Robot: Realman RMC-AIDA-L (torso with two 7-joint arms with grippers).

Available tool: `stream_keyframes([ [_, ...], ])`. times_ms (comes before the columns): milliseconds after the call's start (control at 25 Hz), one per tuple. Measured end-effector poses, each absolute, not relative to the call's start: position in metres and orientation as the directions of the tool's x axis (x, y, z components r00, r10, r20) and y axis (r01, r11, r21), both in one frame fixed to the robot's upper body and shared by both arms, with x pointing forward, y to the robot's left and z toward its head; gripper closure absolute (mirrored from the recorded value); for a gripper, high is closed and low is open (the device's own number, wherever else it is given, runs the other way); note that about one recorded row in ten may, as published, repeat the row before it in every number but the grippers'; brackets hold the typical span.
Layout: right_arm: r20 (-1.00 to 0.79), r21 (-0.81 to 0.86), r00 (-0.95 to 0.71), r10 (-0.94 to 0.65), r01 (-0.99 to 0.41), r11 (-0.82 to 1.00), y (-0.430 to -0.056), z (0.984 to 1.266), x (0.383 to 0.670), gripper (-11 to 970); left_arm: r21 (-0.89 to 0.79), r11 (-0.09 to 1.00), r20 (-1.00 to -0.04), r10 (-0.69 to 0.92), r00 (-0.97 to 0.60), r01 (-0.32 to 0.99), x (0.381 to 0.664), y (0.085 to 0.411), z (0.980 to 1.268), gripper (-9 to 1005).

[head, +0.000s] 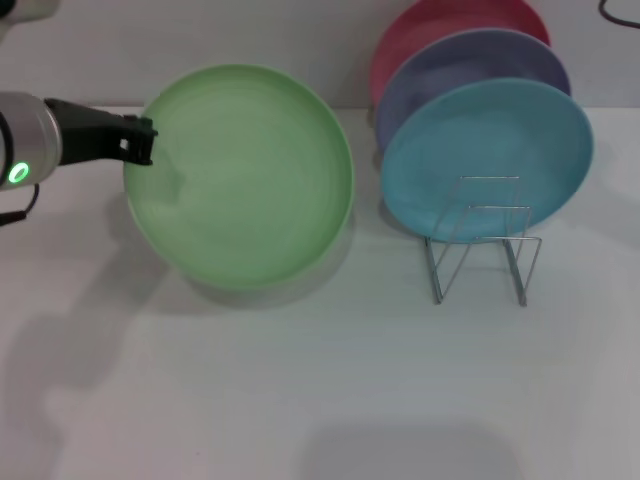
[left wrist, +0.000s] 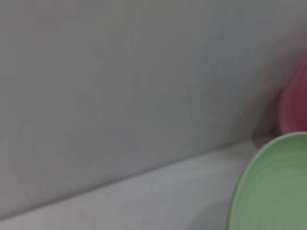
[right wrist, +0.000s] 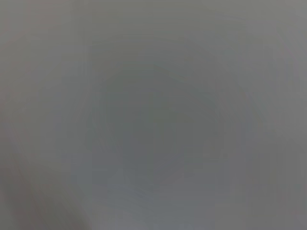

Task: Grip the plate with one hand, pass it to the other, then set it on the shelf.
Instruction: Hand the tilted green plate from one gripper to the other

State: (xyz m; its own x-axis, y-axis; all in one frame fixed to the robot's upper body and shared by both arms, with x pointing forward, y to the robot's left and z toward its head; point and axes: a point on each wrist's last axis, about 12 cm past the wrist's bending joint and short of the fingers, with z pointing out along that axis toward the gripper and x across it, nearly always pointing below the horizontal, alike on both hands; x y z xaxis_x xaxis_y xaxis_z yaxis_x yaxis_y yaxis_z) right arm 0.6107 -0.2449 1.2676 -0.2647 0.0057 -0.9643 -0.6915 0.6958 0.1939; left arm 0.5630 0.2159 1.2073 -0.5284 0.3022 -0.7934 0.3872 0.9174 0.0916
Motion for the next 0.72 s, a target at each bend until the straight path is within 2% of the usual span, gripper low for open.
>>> stream_keyframes([
  [320,-0.875,0.236,-0.458,-0.154,-0.682,0.692,-0.218,1.289,0.617,129,0.099,0.926,-0.833,0.277,-0.478,0.363,0.561,0.224,1.215,963],
  [480,-0.813,0.221,-0.526,-0.25,-0.675,0.704,-0.196,1.285,0.626,130,0.104,0.926,-0.842,0.276,-0.464,0.362,0.557,0.226,1.216,963],
  [720,-0.785,0.203,-0.538,-0.308,-0.692,0.693,-0.176,1.282,0.631,129,0.095,0.924,-0.846,0.271,-0.46,0.37,0.555,0.226,1.215,963],
])
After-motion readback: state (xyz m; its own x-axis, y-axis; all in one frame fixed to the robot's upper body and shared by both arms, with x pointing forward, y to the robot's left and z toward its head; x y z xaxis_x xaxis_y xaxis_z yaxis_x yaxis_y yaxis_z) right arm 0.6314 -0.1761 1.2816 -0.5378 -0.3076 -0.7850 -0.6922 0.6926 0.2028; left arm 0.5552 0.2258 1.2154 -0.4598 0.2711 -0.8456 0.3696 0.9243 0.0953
